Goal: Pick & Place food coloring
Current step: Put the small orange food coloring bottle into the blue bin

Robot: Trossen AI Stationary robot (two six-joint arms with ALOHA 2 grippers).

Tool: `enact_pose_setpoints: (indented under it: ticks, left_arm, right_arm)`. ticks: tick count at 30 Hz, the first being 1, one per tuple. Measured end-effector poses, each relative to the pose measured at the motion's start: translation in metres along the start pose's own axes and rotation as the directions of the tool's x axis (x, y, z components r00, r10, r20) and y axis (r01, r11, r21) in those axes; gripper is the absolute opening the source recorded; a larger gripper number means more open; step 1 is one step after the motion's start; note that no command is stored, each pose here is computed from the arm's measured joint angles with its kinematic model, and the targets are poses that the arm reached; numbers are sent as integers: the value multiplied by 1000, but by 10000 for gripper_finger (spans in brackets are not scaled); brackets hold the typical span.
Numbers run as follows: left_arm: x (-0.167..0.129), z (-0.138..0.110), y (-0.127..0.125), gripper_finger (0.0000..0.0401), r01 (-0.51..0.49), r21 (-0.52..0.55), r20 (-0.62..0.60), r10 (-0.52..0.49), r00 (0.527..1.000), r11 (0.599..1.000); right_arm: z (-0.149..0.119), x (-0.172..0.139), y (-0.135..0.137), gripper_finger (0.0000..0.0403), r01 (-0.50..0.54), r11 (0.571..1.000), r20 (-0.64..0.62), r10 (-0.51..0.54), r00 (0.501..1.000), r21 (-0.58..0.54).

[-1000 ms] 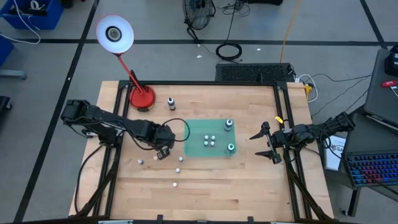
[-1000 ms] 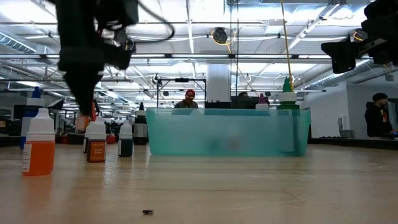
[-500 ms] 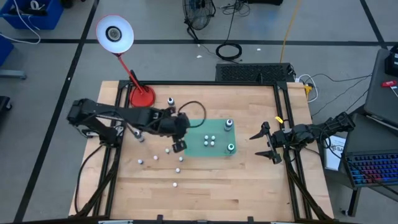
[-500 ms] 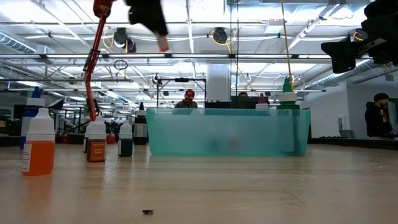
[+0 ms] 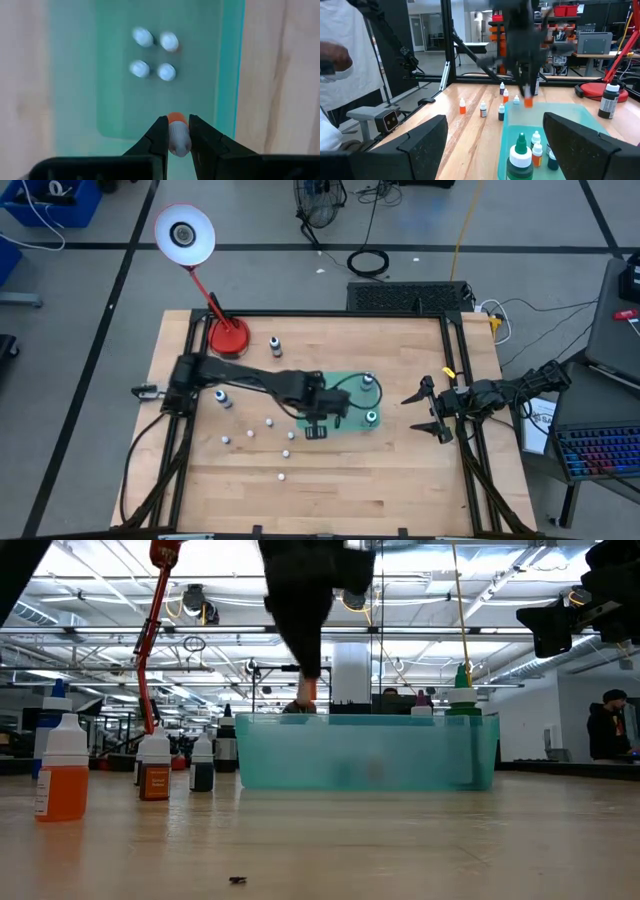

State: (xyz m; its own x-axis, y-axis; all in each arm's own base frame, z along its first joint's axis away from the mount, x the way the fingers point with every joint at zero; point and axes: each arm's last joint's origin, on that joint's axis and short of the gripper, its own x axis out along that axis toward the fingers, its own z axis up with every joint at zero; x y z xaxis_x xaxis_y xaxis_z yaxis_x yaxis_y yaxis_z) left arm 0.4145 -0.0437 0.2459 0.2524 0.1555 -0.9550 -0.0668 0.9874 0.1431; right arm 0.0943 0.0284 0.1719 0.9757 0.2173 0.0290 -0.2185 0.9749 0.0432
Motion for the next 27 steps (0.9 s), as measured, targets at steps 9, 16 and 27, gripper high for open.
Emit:
enact_pose_setpoints:
  ticks: [9,16,27]
  left_arm:
    - [42,7,-8,54,77,21,-34,-76,997,997]
    - [48,10,-9,54,93,21,-16,-92,996,995]
    - [64,2,-8,54,135,12,-37,-134,990,991]
  right_arm:
    - [0,0,0,314,0,1000,0,0,1000,0]
    - [0,0,0,315,0,1000,0,0,1000,0]
    - [0,0,0,315,0,1000,0,0,1000,0]
